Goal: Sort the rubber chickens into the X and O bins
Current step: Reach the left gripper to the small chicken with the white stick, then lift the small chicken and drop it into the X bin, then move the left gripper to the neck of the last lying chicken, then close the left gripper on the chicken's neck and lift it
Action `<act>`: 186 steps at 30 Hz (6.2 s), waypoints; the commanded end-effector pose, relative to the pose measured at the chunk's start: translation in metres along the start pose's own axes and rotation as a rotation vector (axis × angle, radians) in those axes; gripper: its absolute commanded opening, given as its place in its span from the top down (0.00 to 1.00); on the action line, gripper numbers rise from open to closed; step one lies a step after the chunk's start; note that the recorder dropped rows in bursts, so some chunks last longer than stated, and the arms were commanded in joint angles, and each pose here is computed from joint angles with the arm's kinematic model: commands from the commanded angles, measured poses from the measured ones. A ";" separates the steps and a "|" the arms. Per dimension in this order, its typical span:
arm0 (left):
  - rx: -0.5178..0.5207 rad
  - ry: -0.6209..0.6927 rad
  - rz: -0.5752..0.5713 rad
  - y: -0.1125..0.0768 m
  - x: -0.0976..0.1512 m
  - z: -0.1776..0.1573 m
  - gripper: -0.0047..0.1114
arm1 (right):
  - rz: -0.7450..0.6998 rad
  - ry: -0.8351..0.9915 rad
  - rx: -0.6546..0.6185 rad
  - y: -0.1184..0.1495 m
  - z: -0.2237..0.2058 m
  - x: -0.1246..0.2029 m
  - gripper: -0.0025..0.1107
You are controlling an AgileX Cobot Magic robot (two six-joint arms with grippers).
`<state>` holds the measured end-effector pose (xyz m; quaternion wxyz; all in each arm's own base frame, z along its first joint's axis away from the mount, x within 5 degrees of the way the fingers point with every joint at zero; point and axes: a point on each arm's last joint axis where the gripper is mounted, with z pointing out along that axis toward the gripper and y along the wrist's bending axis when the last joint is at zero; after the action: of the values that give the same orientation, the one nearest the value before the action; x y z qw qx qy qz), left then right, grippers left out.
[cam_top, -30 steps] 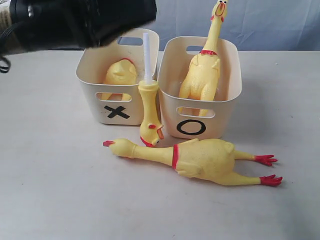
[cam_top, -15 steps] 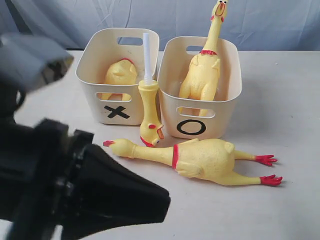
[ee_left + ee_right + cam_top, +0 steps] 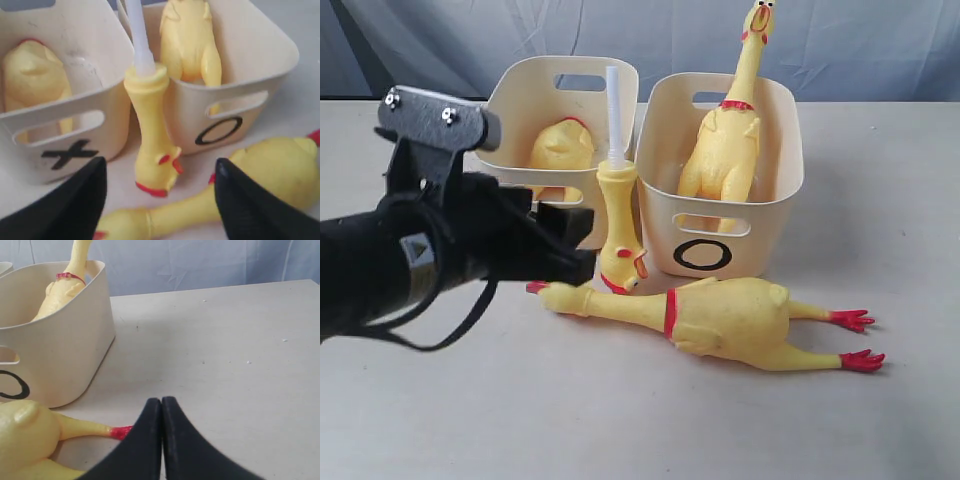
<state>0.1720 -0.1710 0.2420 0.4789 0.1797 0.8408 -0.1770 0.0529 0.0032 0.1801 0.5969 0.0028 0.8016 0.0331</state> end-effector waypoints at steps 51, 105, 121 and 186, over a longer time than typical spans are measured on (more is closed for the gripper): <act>-0.421 -0.479 -0.063 0.049 -0.176 0.021 0.95 | -0.002 -0.012 -0.004 0.000 0.000 0.000 0.98; 0.733 0.510 -0.206 -0.050 0.020 0.029 0.95 | -0.002 -0.014 -0.004 0.000 0.000 0.000 0.98; 0.483 0.286 0.444 -0.020 0.031 0.047 0.96 | -0.002 -0.014 -0.004 0.000 0.000 0.000 0.98; 0.256 0.317 1.115 0.004 0.052 0.122 0.42 | -0.004 -0.014 -0.004 0.000 0.000 0.000 0.98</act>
<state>0.2377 -0.2153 0.1373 0.3308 0.6539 0.6803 0.0126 0.0529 0.0033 0.1801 0.5970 0.0023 0.8016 0.0331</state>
